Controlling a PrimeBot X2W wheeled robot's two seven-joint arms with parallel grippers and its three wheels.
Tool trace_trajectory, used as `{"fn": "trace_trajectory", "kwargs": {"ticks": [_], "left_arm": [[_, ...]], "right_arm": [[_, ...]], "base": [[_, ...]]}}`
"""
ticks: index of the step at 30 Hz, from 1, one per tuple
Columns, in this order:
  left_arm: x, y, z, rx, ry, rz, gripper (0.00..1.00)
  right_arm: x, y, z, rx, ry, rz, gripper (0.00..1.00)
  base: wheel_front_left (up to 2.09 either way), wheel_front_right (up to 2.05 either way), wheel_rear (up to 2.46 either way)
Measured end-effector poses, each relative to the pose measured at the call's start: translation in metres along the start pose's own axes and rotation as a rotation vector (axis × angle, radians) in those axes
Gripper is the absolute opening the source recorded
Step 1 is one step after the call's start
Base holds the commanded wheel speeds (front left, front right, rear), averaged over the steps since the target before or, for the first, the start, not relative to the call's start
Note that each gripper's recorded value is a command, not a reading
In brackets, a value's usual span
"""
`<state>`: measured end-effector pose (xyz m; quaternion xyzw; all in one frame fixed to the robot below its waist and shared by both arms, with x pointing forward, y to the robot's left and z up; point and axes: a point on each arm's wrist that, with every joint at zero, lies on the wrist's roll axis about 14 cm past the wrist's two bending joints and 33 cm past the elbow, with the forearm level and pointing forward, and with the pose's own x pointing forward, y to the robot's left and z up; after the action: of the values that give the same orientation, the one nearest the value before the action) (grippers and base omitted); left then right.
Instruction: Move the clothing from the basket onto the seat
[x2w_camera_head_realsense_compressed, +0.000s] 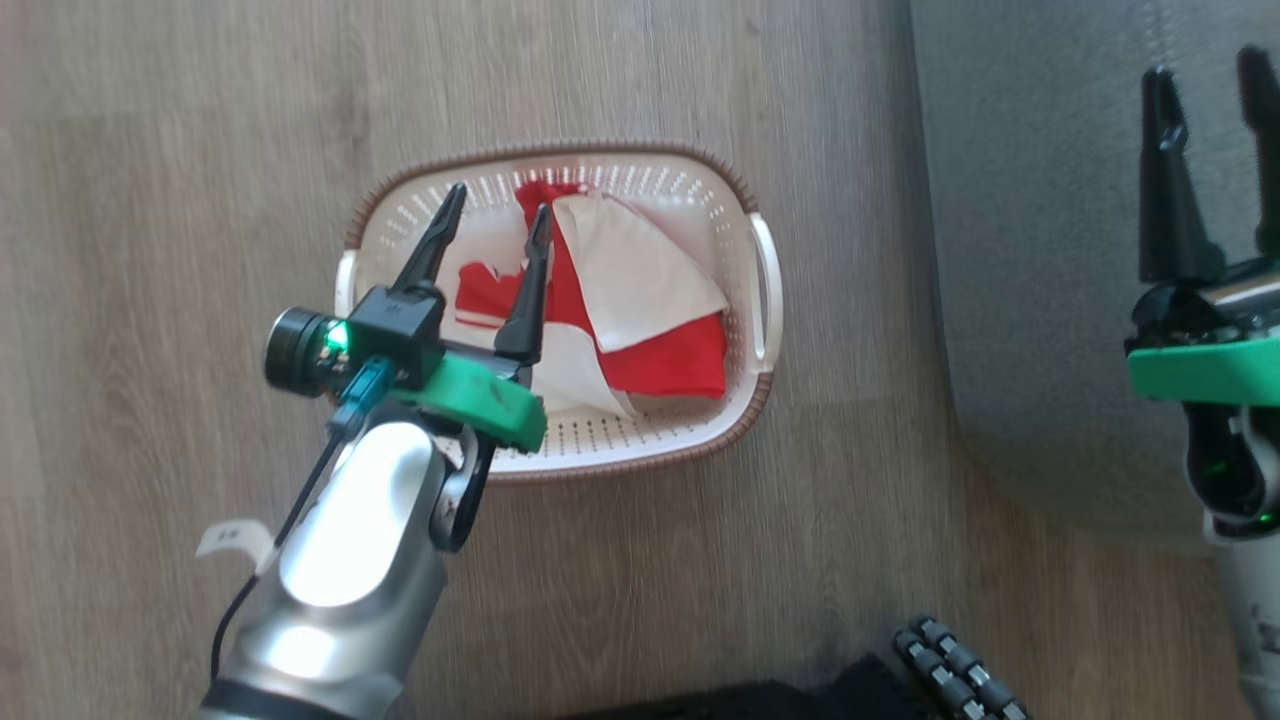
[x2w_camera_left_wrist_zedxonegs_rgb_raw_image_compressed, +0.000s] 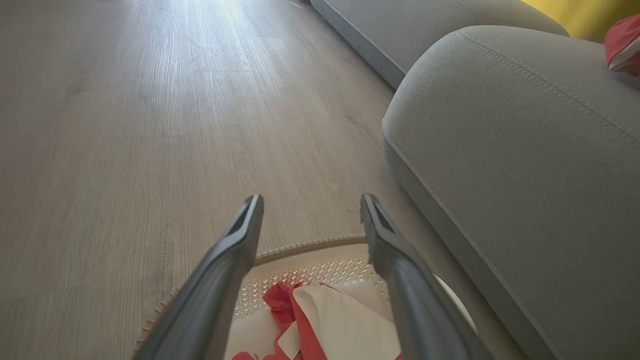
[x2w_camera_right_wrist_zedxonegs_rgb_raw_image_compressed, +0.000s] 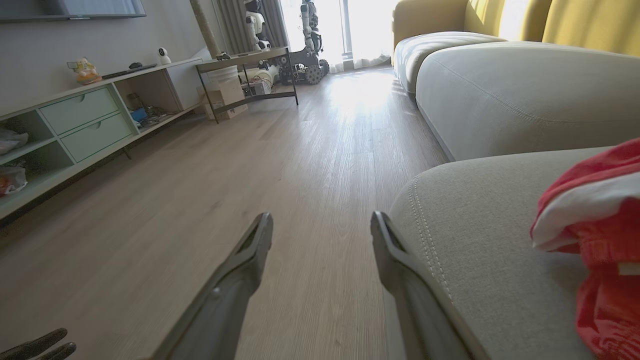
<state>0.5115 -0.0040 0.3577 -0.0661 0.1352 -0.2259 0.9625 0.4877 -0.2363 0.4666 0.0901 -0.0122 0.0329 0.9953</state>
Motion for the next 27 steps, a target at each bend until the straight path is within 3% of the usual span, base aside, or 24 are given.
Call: {"fn": "trace_trajectory", "kwargs": {"ticks": [10, 27], "left_arm": [[0.028, -0.016, -0.083, -0.048, 0.262, -0.08, 1.0], [0.053, -0.03, -0.168, -0.158, 0.599, -0.122, 1.0]], "right_arm": [[0.027, 0.0, -0.007, -0.02, -0.033, 0.028, 1.0], [0.038, -0.009, -0.008, -0.06, -0.067, 0.021, 1.0]], "base": [[0.0, 0.0, 0.0], [0.0, 0.0, 0.0]]}}
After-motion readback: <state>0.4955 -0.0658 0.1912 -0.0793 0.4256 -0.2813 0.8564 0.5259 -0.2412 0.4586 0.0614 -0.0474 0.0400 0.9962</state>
